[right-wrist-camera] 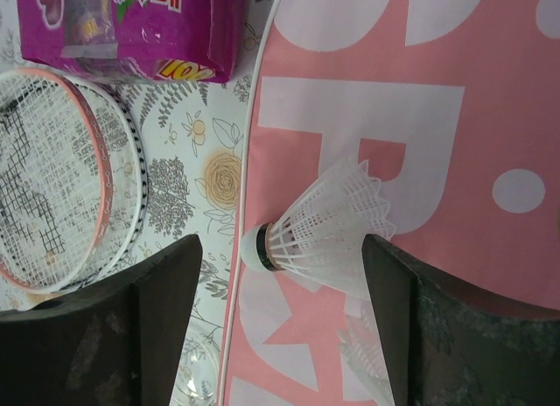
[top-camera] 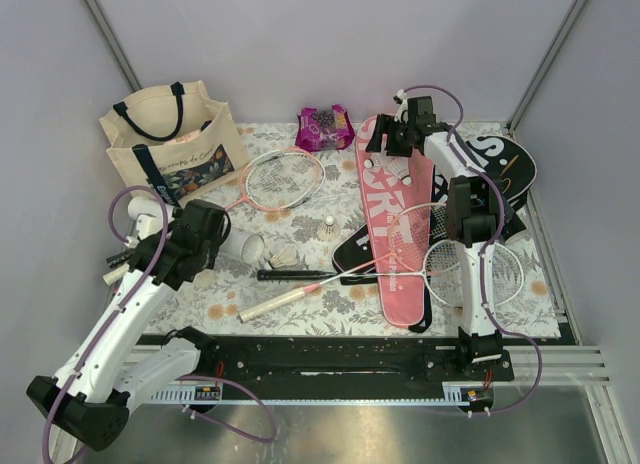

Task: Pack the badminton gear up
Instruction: Pick up the shuttlecock from the racket bag.

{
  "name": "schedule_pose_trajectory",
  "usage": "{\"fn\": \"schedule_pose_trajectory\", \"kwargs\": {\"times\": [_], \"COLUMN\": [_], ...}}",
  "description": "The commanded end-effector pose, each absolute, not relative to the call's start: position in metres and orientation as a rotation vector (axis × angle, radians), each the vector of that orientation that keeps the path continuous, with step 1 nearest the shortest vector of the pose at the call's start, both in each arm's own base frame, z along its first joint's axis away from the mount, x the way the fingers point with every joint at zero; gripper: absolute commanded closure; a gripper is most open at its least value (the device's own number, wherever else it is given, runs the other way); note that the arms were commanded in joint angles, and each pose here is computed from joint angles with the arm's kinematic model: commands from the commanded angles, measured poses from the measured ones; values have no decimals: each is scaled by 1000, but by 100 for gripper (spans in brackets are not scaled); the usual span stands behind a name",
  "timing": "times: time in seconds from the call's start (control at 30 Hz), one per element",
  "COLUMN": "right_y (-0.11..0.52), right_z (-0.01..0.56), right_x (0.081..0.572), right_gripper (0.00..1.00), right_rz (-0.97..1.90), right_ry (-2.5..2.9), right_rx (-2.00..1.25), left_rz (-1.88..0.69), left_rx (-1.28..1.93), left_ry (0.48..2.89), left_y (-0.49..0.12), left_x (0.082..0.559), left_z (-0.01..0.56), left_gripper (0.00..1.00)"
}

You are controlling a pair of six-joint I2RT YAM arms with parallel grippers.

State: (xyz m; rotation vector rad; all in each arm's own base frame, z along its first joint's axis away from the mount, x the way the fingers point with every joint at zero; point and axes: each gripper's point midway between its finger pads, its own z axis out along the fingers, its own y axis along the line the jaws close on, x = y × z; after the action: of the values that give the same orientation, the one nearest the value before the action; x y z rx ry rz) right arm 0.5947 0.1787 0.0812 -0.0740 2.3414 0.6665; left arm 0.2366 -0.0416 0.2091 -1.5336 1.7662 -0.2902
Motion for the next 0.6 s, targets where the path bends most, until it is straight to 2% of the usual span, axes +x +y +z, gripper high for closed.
{"fn": "schedule_pose_trajectory", "kwargs": {"times": [0.0,0.37,0.57], "right_y": [182,157,166], "right_z": [132,170,151], "right_x": [609,630,624], "right_gripper": [17,16,19], "right_rz": [682,608,701], "right_ry": [2212,2110,2164], "right_rx": [-76,-45,-17], "left_rz": [-322,-315,-310], "left_rx": [-1545,-1549,-1560], "left_ry": [1660,1679,1684], "left_y": [-36,-36,-36], "left_x": [252,258,260], "left_z": [226,218,216], "left_gripper": [86,87,88]}}
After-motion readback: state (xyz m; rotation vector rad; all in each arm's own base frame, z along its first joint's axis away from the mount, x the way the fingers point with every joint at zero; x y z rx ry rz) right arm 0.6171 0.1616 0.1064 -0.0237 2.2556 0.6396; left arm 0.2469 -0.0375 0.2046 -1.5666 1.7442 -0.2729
